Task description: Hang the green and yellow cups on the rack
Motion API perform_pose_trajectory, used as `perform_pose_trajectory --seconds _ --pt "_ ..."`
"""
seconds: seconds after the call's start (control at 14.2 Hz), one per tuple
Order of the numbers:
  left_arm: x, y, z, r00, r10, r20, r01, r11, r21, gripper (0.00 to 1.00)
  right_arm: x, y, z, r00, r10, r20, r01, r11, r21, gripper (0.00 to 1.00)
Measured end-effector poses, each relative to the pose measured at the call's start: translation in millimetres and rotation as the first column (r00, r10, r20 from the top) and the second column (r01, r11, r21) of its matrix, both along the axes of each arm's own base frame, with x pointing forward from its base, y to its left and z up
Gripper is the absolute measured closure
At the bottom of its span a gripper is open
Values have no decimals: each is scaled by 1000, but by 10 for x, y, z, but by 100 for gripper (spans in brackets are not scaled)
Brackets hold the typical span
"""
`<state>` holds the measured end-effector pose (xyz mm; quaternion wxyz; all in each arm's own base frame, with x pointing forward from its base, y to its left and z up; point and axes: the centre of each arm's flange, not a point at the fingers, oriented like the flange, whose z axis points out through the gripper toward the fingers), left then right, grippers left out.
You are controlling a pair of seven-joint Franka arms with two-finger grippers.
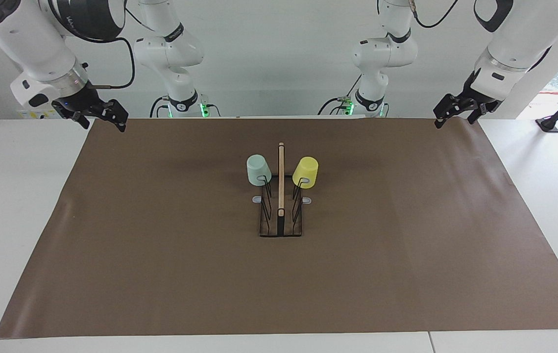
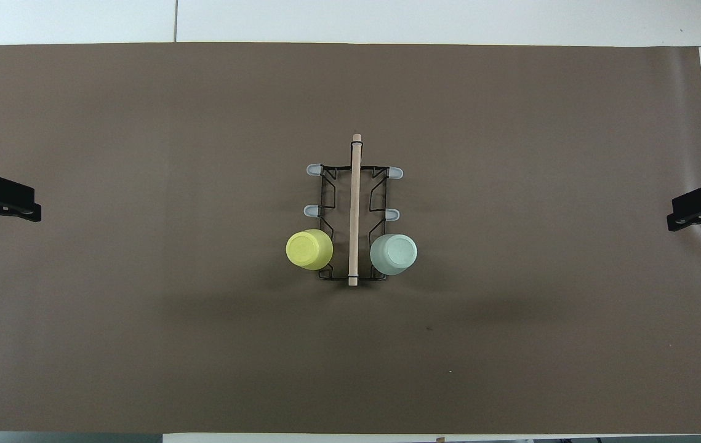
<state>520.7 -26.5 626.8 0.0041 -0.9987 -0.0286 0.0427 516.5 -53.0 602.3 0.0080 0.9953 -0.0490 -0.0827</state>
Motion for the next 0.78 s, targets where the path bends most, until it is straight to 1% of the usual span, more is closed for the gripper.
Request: perform_pose_trajectory --seconds 0.21,0.35,0.78 --pt "0 0 0 1000 0 0 0 1000 0 0 -30 -49 39 1000 3 9 -3 1000 2 0" --pt "0 0 0 1000 0 0 0 1000 0 0 -8 -56 42 1000 3 27 -3 1000 1 0" --pt "0 0 0 1000 0 0 0 1000 0 0 -2 -57 36 1000 5 31 -5 1000 1 0"
